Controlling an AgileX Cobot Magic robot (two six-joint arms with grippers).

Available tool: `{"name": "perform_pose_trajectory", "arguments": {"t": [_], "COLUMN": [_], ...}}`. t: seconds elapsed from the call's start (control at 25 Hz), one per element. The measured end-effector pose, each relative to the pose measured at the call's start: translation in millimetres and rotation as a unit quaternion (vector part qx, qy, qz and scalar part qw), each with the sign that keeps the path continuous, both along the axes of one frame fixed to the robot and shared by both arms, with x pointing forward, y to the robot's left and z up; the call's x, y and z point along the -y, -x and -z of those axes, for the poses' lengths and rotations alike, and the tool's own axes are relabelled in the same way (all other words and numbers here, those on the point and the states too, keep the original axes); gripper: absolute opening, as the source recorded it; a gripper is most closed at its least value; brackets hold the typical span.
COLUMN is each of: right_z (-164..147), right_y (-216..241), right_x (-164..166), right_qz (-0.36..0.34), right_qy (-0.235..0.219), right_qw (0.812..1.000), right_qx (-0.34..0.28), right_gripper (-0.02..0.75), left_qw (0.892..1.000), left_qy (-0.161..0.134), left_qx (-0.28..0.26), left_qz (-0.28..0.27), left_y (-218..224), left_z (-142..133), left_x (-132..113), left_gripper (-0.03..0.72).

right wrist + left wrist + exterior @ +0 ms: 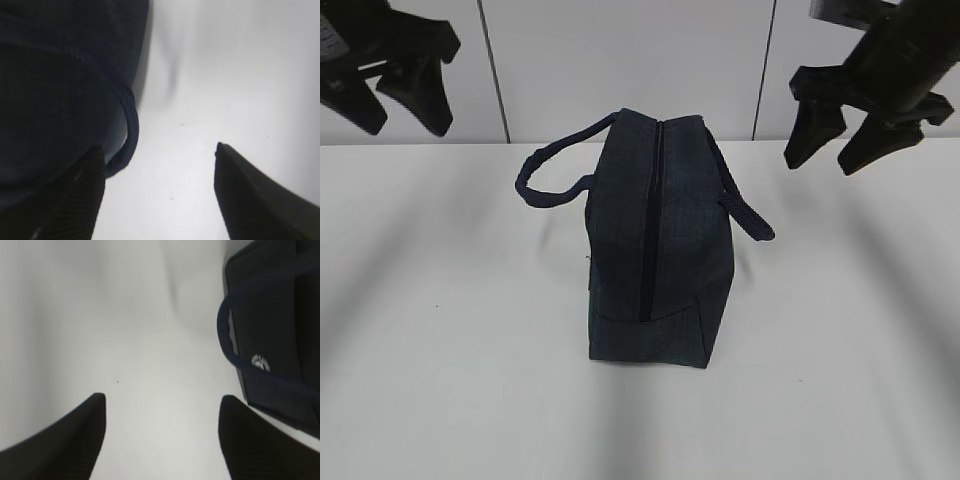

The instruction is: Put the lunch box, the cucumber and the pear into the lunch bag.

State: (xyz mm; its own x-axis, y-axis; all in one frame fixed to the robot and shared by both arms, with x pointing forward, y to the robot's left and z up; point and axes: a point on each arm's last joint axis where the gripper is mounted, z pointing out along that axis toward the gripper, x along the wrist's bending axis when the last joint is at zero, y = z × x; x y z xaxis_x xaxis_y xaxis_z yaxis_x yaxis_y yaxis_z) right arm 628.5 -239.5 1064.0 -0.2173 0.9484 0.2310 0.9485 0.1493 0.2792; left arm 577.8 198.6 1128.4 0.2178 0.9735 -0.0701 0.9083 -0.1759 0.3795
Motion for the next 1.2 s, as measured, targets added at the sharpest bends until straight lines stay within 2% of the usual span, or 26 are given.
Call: {"name": "perform_pose_trajectory", "arguments": {"t": [0.12, 0.4, 0.56, 0.72, 0.84, 1.0, 1.08, 1.2], "right_z": [-15, -59, -80, -92, -90, -65, -45, -16], "right_y": [40, 146, 209, 274, 322, 371, 387, 397], "right_x": [7, 22, 28, 34, 38, 46, 50, 56], "right_qz": [0.010, 0.017, 0.020, 0.024, 0.027, 0.047, 0.063, 0.097], "right_qy": [0.012, 0.030, 0.024, 0.015, 0.008, 0.008, 0.015, 0.025], "right_qw": [0.999, 0.988, 0.975, 0.953, 0.932, 0.907, 0.899, 0.902], "right_qx": [0.041, 0.149, 0.220, 0.302, 0.362, 0.419, 0.434, 0.421], "right_gripper": [0.505, 0.505, 0.505, 0.505, 0.505, 0.505, 0.506, 0.506], "left_qw": [1.000, 0.999, 0.998, 0.995, 0.992, 0.988, 0.987, 0.988], "left_qy": [-0.002, 0.010, 0.014, 0.016, 0.022, 0.030, 0.031, 0.027], "left_qx": [-0.007, 0.036, 0.064, 0.098, 0.121, 0.149, 0.155, 0.151], "left_qz": [0.010, 0.015, 0.015, 0.014, 0.014, 0.013, 0.013, 0.003], "left_y": [31, 113, 160, 200, 223, 246, 253, 261], "left_z": [2, -6, -7, -5, 1, 14, 22, 39], "left_x": [-2, -25, -41, -56, -64, -71, -74, -78], "left_gripper": [0.476, 0.476, 0.476, 0.476, 0.476, 0.476, 0.476, 0.476]}}
